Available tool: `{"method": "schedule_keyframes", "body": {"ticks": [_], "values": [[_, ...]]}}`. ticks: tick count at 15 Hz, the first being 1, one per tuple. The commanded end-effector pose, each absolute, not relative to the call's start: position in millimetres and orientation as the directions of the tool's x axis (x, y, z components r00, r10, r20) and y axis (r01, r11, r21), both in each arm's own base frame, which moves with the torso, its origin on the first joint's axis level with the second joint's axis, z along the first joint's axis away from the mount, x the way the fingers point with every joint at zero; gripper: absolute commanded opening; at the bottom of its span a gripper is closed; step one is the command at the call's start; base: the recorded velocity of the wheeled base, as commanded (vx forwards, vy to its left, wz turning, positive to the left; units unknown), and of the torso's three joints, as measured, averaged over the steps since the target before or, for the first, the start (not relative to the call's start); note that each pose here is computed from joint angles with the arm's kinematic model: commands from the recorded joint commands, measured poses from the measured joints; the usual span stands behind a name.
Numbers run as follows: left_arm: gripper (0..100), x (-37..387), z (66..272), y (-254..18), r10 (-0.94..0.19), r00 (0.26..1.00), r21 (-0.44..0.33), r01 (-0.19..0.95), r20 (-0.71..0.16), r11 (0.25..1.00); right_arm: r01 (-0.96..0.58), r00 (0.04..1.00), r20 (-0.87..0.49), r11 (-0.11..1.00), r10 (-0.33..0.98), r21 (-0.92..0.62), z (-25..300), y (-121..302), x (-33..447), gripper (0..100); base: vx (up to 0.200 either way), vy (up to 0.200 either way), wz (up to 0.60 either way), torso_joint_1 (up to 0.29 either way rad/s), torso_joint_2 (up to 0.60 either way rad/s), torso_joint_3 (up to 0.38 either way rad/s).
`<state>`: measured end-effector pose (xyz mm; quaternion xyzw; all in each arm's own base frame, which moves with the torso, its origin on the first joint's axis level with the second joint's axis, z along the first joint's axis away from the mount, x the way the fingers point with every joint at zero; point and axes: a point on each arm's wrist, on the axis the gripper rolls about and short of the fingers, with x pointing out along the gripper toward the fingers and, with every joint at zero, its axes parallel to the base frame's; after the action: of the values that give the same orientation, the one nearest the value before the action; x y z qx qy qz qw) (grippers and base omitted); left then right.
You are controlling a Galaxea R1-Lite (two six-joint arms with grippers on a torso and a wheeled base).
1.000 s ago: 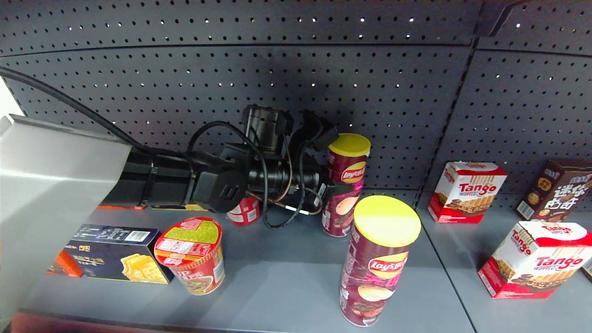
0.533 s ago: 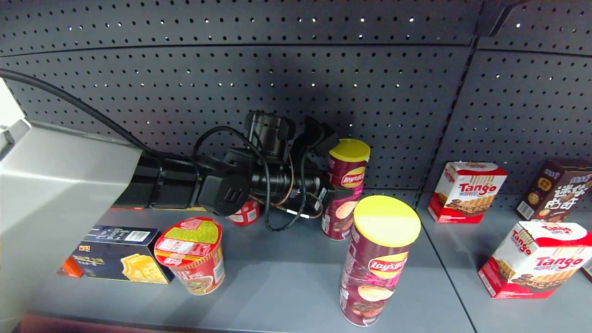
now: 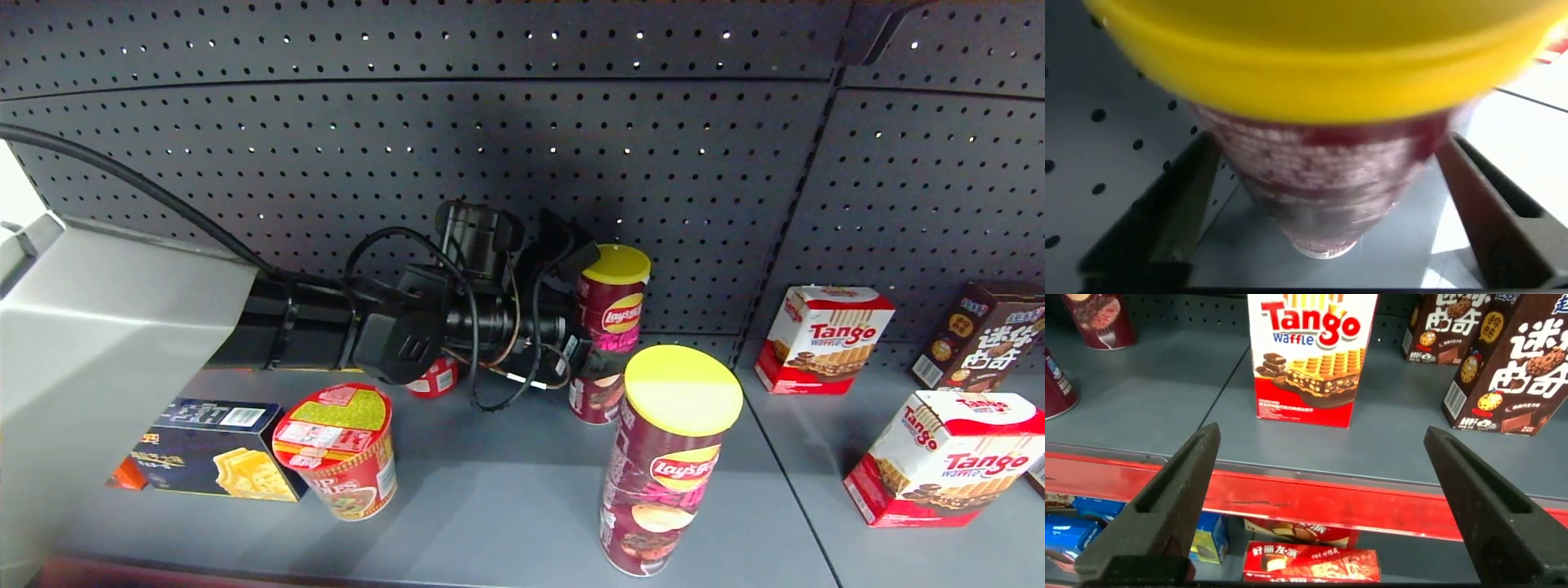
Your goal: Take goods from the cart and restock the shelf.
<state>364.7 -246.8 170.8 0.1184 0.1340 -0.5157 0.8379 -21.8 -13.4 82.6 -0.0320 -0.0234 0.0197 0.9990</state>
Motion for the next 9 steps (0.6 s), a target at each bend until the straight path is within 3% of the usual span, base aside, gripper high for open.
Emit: {"method": "schedule_keyframes", "body": {"ticks": [1,9], "values": [[100,362,167,-246,-0.829,0.427,0.054,0.897,-0.360,0.439,-0.038,0.998,0.047,0.997,0.041,-0.063,83,-13,-22,100,0.000,0.000,0.00,0.000,0.00,0.000],[100,340,187,-220,-0.821,0.446,0.113,0.893,-0.357,0.436,-0.038,0.998,0.046,0.997,0.041,-0.064,83,-13,-22,100,0.000,0.000,0.00,0.000,0.00,0.000]]}}
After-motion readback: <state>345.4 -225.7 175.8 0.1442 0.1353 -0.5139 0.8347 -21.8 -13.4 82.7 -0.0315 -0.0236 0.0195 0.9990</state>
